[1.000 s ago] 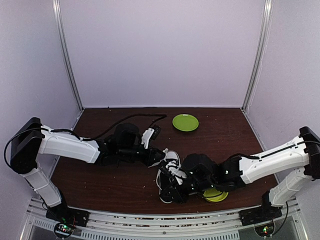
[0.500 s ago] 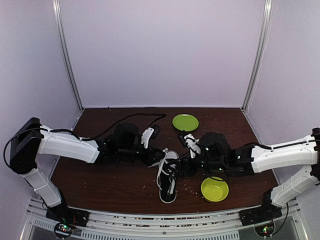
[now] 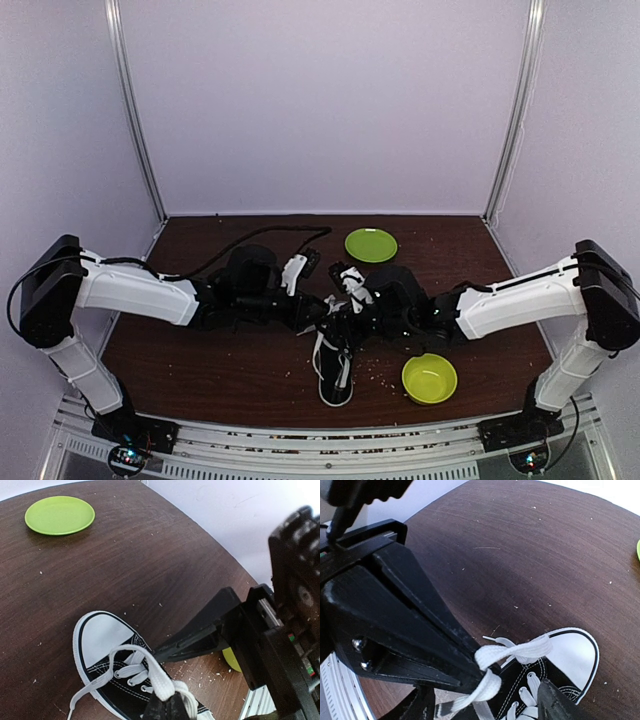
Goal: Tie the shoes
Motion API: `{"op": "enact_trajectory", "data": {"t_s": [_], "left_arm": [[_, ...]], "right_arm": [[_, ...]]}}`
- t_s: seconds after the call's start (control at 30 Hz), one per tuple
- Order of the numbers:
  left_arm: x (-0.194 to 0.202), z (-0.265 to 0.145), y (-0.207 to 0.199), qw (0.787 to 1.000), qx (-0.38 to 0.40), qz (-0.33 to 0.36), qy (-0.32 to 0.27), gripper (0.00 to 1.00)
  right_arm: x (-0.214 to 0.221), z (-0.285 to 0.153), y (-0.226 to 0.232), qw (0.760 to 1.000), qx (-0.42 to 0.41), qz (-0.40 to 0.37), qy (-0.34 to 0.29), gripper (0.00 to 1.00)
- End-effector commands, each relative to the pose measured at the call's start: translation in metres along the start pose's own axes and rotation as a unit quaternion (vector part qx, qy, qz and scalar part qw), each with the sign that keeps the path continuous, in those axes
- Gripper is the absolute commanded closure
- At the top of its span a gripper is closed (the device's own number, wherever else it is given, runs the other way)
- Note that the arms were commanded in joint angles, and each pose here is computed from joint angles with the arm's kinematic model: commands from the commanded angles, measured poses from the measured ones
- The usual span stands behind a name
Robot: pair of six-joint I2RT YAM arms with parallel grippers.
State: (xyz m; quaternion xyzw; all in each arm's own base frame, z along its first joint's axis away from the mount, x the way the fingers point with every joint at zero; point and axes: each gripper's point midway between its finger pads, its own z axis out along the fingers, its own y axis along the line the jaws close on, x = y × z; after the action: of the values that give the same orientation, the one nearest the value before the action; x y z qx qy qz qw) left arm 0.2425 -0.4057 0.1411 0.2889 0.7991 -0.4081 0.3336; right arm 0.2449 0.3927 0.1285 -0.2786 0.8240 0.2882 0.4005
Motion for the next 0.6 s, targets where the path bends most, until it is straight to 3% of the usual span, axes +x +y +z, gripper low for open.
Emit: {"op": "enact_trajectory", "data": {"t_s": [0.0,0.17,0.37,0.43,0.57], "left_arm": [[-0.02,-0.006,-0.011,0.999,0.011,0.019,-0.029,1.0],[-0.021,-0.006,-0.01,0.999,0.008,0.019,-0.03,1.0],[-0.023,-0.006,-0.011,0.999,0.01,0.019,-0.032,1.0],[-0.022,-0.006,-0.009,0.999,0.006,0.018,-0.031,1.0],[-0.02,-0.008,-0.008,0.999,0.003,0.017,-0.031,1.0]], "right_arm": [[-0.008,0.001,-0.006,1.0,0.017,-0.007,-0.01,0.36],[0.006,-0.003,-0.011,1.0,0.022,-0.017,0.006,0.49],[0.02,0.003,-0.017,0.999,0.027,-0.026,0.03,0.55],[0.025,0.004,-0.022,0.998,0.037,-0.03,0.037,0.65],[0.031,0.005,-0.032,0.996,0.061,-0.04,0.044,0.71]]}}
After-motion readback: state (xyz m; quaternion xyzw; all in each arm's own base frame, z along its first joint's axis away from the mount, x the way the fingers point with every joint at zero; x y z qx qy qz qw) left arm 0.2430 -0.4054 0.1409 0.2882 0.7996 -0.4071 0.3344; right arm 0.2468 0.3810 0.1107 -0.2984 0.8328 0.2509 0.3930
